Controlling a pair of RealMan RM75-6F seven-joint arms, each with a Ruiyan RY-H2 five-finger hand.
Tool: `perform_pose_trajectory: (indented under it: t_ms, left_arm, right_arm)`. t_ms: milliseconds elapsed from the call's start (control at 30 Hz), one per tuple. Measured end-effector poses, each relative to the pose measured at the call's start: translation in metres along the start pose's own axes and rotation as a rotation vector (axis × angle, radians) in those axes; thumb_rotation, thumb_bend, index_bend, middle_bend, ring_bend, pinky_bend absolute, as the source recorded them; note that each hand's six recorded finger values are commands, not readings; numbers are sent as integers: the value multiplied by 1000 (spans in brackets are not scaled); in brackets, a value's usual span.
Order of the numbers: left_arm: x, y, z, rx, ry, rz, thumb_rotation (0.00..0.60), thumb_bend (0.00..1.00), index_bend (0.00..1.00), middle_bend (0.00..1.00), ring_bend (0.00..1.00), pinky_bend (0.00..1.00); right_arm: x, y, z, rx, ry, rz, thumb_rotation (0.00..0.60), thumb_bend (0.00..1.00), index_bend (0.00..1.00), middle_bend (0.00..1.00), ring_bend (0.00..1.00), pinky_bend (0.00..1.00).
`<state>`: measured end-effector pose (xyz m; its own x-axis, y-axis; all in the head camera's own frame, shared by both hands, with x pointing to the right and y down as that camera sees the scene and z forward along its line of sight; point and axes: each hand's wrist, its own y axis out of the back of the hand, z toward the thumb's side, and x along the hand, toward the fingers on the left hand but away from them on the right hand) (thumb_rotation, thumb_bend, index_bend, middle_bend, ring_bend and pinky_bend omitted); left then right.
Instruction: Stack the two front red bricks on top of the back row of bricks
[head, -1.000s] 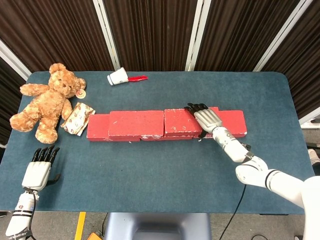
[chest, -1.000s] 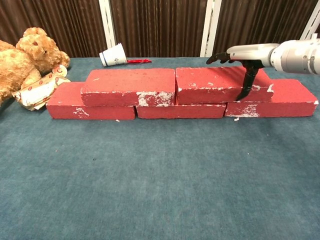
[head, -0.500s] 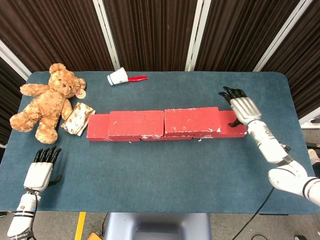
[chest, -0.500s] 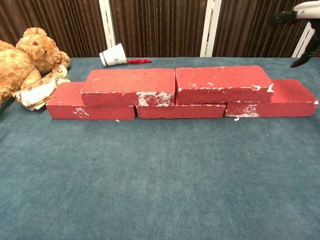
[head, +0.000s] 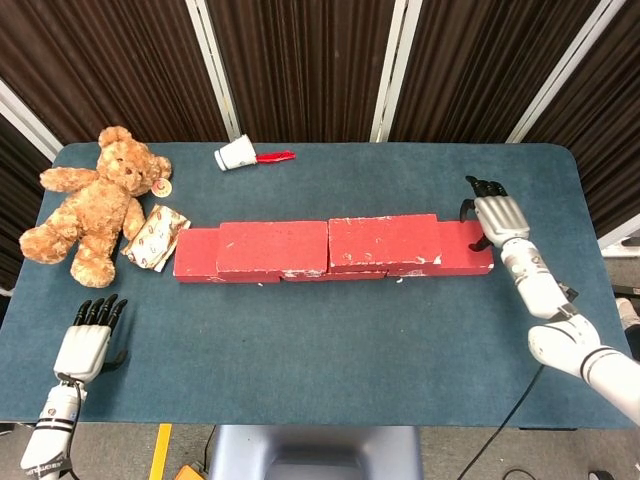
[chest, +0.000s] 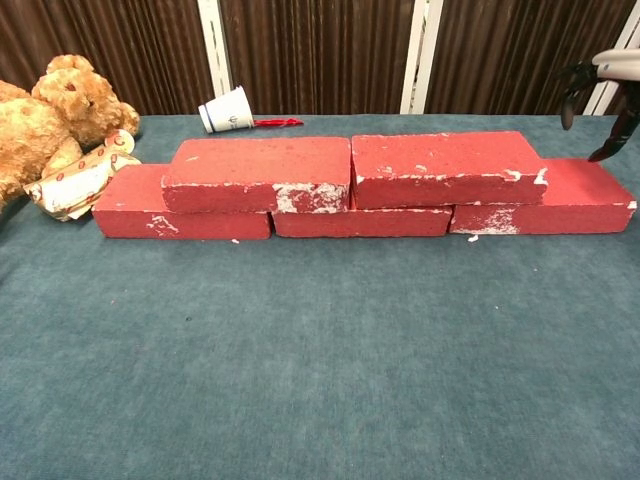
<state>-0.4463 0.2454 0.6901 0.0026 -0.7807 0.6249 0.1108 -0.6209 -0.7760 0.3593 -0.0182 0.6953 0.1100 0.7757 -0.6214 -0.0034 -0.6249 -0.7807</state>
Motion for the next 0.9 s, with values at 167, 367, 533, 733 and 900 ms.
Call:
perform_pose_trajectory:
  t_ms: [167, 367, 533, 733, 900]
  left_arm:
    - [0, 0, -2, 1, 4, -4, 600, 354, 0, 0, 0, 1]
    - [1, 0, -3, 0, 7, -6, 600, 352, 0, 0, 0, 1]
    - [1, 0, -3, -2, 8, -5, 600, 352, 0, 0, 0, 1]
    - [1, -1, -4, -2, 8, -10, 600, 352, 0, 0, 0, 1]
    - [1, -1, -4, -6, 7, -14, 600, 351, 0, 0, 0, 1]
  right_arm:
    - [-10, -12, 9, -11, 2, 31, 600, 312, 595, 35, 0, 70]
    - [-17, -18, 22, -2, 15, 47, 600, 373, 597, 35, 0, 70]
    - [-20, -21, 29, 8, 23, 56, 600, 373, 593, 35, 0, 69]
    - [-21, -26, 35, 13, 27, 62, 600, 372, 593, 35, 0, 70]
    - [-22, -28, 37, 11, 25, 60, 600, 373, 593, 37, 0, 69]
